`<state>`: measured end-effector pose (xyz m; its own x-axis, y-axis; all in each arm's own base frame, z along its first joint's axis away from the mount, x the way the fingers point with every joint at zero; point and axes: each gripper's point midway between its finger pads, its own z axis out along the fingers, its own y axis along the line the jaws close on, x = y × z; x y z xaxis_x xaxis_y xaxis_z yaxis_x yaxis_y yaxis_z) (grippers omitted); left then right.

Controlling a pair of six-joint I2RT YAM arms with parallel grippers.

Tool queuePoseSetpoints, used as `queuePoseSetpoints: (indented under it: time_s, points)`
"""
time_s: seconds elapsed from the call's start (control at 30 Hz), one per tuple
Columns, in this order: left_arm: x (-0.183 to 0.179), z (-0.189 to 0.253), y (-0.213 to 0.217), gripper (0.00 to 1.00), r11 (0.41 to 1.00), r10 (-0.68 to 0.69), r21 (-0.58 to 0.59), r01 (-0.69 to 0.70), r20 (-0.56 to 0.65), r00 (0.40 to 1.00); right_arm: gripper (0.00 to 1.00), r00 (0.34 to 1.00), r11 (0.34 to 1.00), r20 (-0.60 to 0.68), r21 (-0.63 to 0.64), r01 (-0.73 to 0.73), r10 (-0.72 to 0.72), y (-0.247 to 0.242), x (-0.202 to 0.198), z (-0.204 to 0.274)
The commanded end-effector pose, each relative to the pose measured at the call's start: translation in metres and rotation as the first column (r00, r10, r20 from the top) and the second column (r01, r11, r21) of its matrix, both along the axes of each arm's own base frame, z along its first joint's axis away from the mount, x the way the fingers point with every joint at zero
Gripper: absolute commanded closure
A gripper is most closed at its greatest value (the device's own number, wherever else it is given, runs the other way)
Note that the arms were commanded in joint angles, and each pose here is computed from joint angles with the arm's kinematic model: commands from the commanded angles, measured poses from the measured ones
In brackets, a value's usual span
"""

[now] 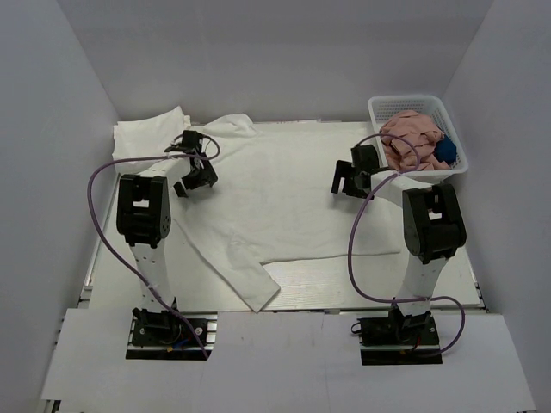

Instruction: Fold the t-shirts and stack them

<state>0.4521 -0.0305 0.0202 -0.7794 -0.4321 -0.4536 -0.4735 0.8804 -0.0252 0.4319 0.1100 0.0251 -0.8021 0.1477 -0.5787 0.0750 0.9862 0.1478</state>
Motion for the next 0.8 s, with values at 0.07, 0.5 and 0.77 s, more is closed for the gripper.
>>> queuePoseSetpoints:
  time_s: [0.07,0.5,0.77]
  points:
    - [0.032,0.023,0.004,0.02,0.987,-0.156,0.053,0.152,0.088,0.984,0.09,0.998,0.998,0.023,0.003,-0.064,0.064,0.001,0.007,0.000]
    - [-0.038,0.157,-0.073,0.00,0.926,-0.205,-0.261,0.274,0.262,0.943,0.09,0.928,0.968,0.331,0.120,-0.220,0.170,0.042,-0.016,0.118]
    - [-0.182,0.118,-0.145,0.00,0.699,-0.370,-0.613,0.369,0.131,0.920,0.09,0.949,0.975,0.316,0.208,-0.073,0.003,0.020,-0.059,0.123]
